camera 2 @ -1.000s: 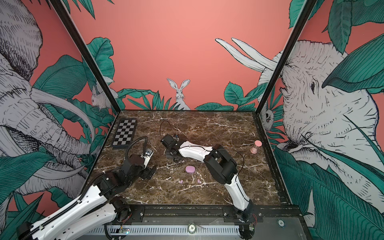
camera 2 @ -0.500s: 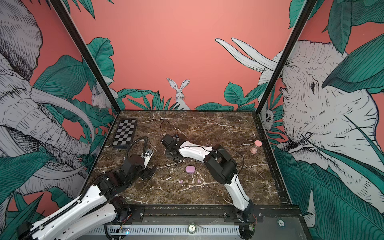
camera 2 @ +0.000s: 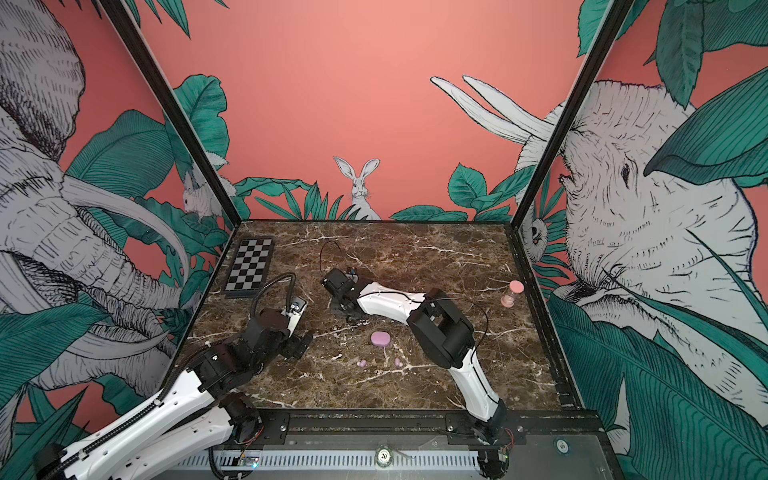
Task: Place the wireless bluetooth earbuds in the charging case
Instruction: 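Lower the held white earbud into the case's empty slot with the right gripper, then open the right gripper and lift it away from the case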
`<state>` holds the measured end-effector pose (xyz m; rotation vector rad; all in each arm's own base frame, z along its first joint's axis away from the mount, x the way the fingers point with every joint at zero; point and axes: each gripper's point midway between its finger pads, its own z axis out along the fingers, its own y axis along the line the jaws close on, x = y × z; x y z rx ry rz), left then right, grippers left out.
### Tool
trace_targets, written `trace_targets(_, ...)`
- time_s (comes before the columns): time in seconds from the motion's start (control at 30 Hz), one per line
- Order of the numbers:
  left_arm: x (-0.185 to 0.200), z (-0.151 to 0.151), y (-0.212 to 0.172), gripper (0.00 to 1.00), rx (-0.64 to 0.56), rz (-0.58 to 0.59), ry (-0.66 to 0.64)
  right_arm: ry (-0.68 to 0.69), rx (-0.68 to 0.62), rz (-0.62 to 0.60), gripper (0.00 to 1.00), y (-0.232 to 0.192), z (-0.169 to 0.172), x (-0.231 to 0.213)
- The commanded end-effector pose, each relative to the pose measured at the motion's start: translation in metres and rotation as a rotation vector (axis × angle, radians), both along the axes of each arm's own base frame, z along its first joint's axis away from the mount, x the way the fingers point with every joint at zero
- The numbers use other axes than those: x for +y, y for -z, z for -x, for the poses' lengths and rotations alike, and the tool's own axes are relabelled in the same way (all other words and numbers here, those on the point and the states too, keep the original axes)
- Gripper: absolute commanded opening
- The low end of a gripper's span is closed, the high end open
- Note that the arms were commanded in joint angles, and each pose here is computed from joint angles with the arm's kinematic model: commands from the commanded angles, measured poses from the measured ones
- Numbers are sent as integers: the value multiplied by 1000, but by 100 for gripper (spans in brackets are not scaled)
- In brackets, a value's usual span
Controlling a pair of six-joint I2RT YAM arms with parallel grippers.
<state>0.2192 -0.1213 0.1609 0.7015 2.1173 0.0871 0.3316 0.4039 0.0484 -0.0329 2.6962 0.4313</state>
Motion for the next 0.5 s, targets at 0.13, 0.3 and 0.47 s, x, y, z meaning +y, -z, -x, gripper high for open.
trace_targets(0.13, 1, -1, 0, 99, -10, -9, -2, 16, 6, -34, 30, -9, -1, 0)
trace_targets(0.3, 0, -1, -1, 99, -11, -9, -2, 18, -1, -71, 32, -22, 0, 2)
trace_targets(0.47, 0, -1, 0, 99, -9, -10, -3, 13, -2, -105, 35, -32, 2, 7)
